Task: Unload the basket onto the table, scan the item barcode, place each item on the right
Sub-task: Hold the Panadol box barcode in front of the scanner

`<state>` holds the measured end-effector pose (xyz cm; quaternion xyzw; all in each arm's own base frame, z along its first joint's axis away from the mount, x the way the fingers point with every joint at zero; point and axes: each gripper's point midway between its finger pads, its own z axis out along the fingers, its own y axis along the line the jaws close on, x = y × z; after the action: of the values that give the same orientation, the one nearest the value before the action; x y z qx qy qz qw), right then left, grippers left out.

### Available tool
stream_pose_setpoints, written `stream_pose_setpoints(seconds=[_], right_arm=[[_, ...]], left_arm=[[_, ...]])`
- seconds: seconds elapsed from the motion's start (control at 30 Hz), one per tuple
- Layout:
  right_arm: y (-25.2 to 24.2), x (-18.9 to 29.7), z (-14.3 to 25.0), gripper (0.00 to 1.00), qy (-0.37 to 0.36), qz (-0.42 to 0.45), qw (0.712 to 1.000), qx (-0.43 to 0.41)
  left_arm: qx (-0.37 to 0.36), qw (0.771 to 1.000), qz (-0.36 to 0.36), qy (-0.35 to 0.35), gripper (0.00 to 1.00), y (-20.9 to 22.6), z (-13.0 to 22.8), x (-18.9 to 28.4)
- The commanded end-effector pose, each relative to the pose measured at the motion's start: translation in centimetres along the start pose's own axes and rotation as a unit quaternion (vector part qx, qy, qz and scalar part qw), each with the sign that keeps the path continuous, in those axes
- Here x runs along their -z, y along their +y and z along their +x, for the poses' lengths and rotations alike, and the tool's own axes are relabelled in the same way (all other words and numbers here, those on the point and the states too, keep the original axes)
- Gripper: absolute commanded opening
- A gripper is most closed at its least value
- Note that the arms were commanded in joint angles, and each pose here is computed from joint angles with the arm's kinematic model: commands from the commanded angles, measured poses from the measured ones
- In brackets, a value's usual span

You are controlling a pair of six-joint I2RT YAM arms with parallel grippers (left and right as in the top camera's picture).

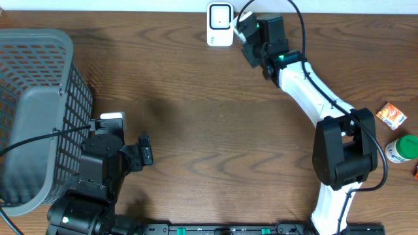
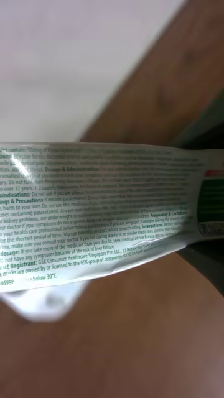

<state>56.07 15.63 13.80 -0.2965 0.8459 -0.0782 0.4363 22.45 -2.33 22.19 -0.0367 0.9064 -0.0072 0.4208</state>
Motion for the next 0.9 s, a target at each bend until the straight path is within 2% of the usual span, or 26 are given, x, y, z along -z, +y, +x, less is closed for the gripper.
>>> stream_pose_setpoints(seconds=[0.0, 0.3, 0.43, 0.67, 0.77, 0.87], right_arm=[[-2.4, -1.5, 0.6, 0.21, 0.017, 0.063, 0.997, 0.041], [-1.8, -6.4, -1.9, 0.19, 0.028, 0.120, 0.984, 0.128], [-1.2, -7.4, -3.6, 0.24, 0.016, 0.139, 0.974, 0.177], [-1.5, -9.4, -3.2, 0.20, 0.060, 0.245, 0.915, 0.314], [-0.5, -10.6, -2.2, 0.19, 0.079, 0.263, 0.893, 0.357], [1.1, -11.4, -1.4, 0.18, 0.088, 0.258, 0.883, 0.382]], left_arm=[[0.004, 1.000, -0.008, -0.005, 0.96, 0.3, -0.3, 0.1], [0.004, 1.000, -0.008, -0.005, 0.96, 0.3, -0.3, 0.1], [0.004, 1.000, -0.008, -0.005, 0.96, 0.3, -0.3, 0.1], [0.004, 1.000, -0.008, -0.005, 0.96, 0.3, -0.3, 0.1], [0.004, 1.000, -0.008, -0.005, 0.96, 0.3, -0.3, 0.1], [0.004, 1.000, -0.008, -0.005, 0.96, 0.3, -0.3, 0.1]])
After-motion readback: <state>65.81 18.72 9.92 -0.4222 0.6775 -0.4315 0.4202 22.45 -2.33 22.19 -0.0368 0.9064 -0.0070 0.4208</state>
